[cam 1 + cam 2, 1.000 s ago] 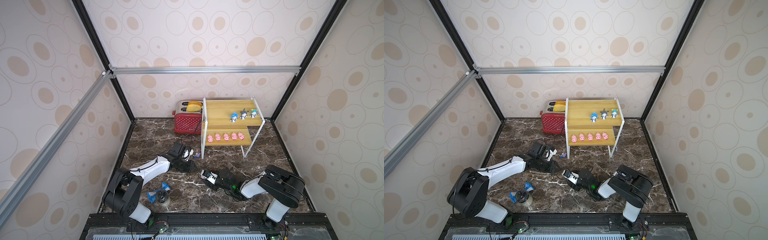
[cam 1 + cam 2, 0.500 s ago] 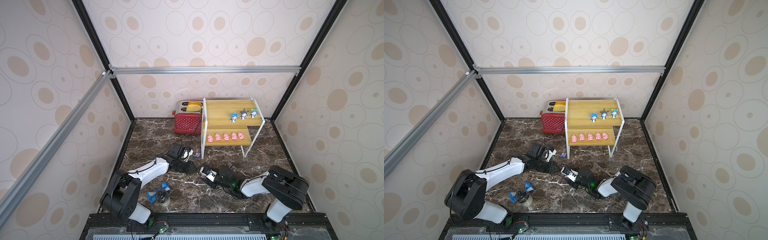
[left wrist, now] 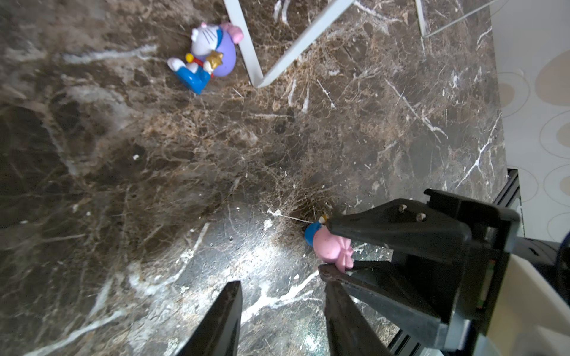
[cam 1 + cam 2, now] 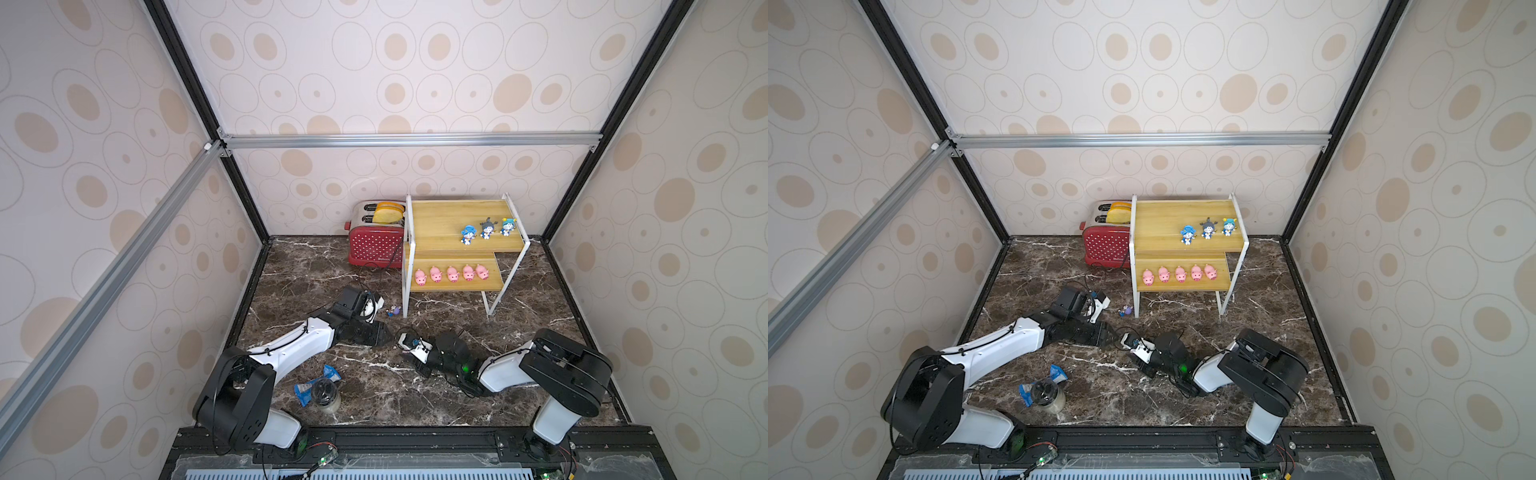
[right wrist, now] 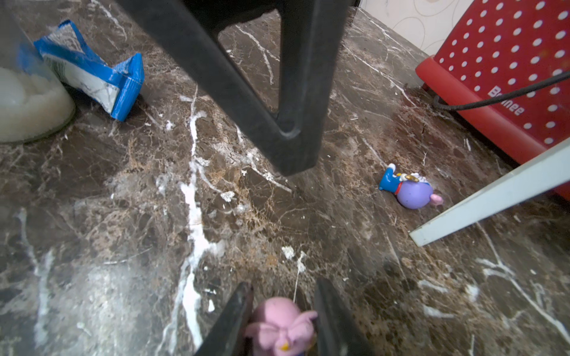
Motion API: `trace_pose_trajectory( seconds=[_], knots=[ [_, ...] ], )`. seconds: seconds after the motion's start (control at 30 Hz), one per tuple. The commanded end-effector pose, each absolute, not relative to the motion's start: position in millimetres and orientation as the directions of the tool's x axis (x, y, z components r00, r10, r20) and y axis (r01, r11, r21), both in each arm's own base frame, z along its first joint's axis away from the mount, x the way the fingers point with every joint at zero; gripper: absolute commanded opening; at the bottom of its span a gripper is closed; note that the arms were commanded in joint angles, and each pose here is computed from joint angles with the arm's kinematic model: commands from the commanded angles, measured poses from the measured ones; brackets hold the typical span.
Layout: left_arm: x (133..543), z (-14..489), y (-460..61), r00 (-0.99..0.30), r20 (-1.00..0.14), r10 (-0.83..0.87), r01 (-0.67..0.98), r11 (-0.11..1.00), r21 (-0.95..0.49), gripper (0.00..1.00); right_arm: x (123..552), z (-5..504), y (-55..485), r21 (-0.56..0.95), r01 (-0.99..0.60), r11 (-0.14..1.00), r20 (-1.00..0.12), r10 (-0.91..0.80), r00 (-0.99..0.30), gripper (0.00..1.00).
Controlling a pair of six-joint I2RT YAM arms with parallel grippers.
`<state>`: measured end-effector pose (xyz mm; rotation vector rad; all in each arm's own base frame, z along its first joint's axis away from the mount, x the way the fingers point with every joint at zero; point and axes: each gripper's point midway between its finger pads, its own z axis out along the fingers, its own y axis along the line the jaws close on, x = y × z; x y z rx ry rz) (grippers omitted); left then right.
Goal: Organize plastic toys on shelves
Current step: Pick up the plastic toy at the center of the board, then place the plastic toy on the shelf.
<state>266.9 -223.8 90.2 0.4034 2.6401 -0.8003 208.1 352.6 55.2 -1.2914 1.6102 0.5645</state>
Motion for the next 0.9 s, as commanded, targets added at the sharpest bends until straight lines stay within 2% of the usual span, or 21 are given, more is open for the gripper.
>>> trace_pose_trajectory(
  seconds=[0.0,0.17,0.43,0.57,0.73,0.87],
  knots=[
    [273.7,106.7,-217.7,-0.85,-0.496,0.176,0.411,0.811,-0.417,0.48,207.8,53.9,350.8,-0.185,-0.925,0.331,-0.871,-0.491,-0.001,0.31],
    [280.8,148.2,-202.4,-0.742,-0.648,0.173,0.465,0.829,-0.311,0.49,206.3,60.0,348.7,-0.181,-0.926,0.33,-0.87,-0.493,-0.006,0.27],
    [279.2,197.1,-188.5,-0.585,-0.779,0.229,0.545,0.821,-0.168,0.53,212.2,102.4,335.9,-0.168,-0.905,0.391,-0.847,-0.528,-0.071,0.27],
    [280.2,235.7,-183.8,-0.442,-0.865,0.239,0.583,0.809,-0.075,0.6,218.9,150.4,316.7,-0.162,-0.867,0.472,-0.822,-0.551,-0.146,0.28],
    [286.1,281.3,-177.2,-0.323,-0.909,0.262,0.579,0.815,0.029,0.68,227.7,211.6,294.5,-0.219,-0.818,0.533,-0.785,-0.594,-0.177,0.28],
    [290.6,316.7,-179.4,-0.218,-0.944,0.248,0.584,0.808,0.077,0.8,243.7,279.9,281.6,-0.286,-0.741,0.607,-0.798,-0.579,-0.166,0.28]
  ],
)
